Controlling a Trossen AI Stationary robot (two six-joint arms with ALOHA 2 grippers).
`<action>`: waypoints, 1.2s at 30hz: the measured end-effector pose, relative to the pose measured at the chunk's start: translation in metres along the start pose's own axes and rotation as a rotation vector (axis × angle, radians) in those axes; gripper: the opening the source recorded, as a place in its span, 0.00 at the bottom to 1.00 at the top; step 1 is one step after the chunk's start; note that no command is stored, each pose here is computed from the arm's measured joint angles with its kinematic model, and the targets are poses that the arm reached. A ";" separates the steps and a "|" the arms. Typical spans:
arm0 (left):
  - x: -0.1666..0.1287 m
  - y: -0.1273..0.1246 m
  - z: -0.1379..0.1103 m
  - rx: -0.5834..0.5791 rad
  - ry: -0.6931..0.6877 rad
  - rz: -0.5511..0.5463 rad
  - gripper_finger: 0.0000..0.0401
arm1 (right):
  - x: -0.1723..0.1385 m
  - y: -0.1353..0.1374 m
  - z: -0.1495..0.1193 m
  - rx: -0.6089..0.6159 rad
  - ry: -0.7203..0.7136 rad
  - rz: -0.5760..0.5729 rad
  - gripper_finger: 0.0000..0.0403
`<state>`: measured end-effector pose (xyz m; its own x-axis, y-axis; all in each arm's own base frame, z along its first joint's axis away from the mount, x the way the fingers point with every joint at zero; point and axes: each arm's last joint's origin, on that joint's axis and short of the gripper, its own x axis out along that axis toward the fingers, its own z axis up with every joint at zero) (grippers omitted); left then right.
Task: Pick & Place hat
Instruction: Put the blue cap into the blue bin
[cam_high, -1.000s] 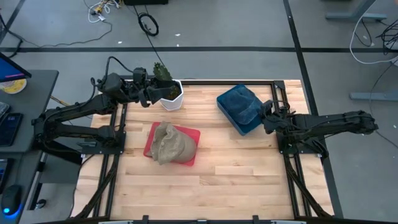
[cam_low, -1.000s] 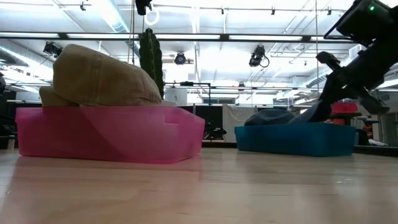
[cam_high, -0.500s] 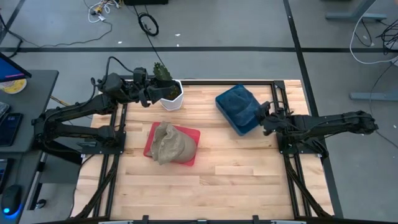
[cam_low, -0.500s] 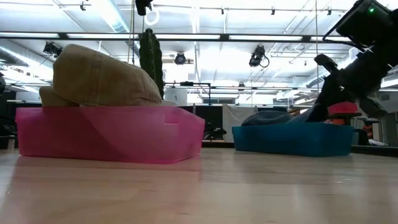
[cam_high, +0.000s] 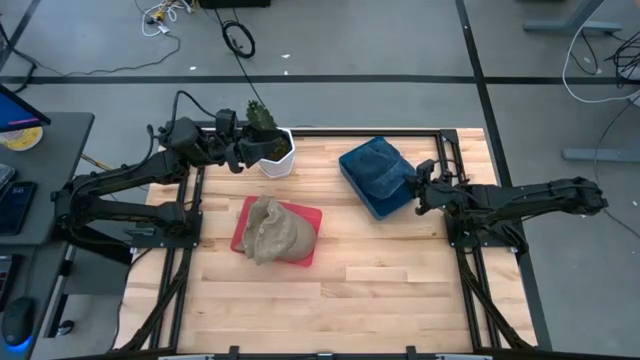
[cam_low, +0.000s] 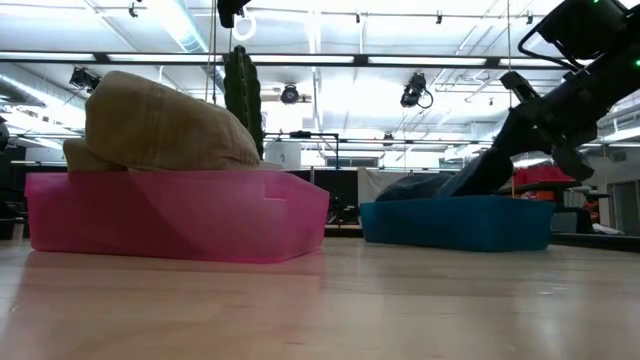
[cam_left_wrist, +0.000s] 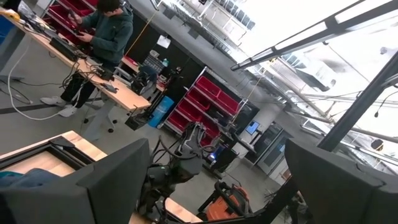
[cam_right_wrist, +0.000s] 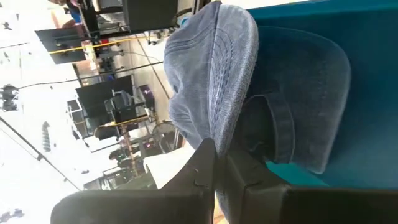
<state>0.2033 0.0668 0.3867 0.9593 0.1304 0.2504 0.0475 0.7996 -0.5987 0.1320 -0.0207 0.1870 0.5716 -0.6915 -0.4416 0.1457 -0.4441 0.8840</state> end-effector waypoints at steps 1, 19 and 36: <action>0.000 0.000 0.000 0.000 0.001 0.000 0.95 | 0.000 0.000 0.000 0.000 0.002 0.005 0.02; 0.000 0.001 0.000 0.024 -0.016 0.020 0.95 | -0.002 0.017 -0.010 0.058 0.059 0.148 0.02; 0.000 0.001 0.000 0.027 -0.017 0.021 0.95 | -0.004 0.026 -0.014 0.223 0.106 0.213 0.02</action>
<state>0.2032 0.0676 0.3866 0.9553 0.1566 0.2509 0.0201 0.8120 -0.5833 0.1446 -0.0216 0.2133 0.6526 -0.7245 -0.2218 -0.1596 -0.4176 0.8945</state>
